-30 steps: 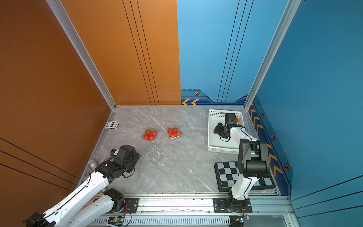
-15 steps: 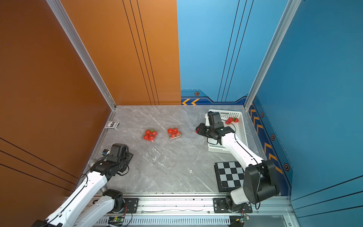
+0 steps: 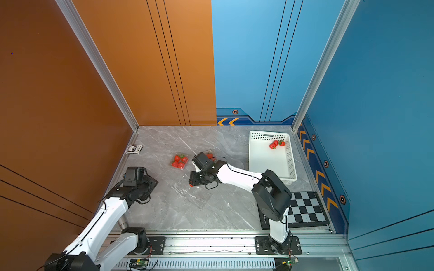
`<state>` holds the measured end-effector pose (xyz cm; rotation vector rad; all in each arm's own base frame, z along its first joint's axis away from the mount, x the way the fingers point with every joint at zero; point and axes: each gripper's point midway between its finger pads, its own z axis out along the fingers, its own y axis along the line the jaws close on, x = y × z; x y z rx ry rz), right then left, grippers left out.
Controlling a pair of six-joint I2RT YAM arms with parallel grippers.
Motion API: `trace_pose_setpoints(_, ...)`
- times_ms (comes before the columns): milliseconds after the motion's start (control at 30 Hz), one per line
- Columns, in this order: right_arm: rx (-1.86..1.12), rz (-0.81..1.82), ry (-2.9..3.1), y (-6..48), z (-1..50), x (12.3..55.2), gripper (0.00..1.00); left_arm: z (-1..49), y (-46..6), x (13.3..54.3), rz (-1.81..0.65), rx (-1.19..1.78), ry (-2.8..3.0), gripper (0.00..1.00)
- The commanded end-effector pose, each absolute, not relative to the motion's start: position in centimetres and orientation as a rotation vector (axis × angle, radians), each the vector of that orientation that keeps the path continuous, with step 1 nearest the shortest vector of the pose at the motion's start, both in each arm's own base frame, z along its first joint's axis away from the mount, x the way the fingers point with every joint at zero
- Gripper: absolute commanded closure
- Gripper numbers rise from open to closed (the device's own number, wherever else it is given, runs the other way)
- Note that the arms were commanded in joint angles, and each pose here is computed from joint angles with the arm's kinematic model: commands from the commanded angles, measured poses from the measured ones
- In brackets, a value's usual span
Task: Pack strawberries into containers
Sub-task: Place the strawberry in the packing box.
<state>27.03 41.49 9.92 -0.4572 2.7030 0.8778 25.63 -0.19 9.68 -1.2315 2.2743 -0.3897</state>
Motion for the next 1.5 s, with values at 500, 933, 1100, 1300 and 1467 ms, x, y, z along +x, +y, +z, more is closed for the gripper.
trace_pose_setpoints(500, -0.464, 0.933, 2.794, 48.4, 5.3, 27.7, 0.83, 6.8, -1.8, 28.2, -0.524, -1.08, 2.445, 0.43)
trace_pose_setpoints(933, -0.765, 0.593, 3.025, 43.4, 2.0, 24.0, 0.77, 5.6, -2.4, 28.2, -0.532, -1.072, 2.488, 0.46)
trace_pose_setpoints(1100, -0.849, 0.423, 3.07, 39.1, 1.6, 23.0, 0.77, 5.4, -2.9, 28.1, -0.521, -1.064, 2.501, 0.47)
trace_pose_setpoints(1300, -0.903, 0.332, 3.111, 35.0, 1.7, 22.8, 0.74, 5.1, -3.8, 28.0, -0.519, -1.051, 2.513, 0.48)
trace_pose_setpoints(1467, -1.01, 0.282, 3.117, 33.0, 2.4, 23.0, 0.7, 4.9, -5.1, 27.9, -0.525, -1.029, 2.529, 0.48)
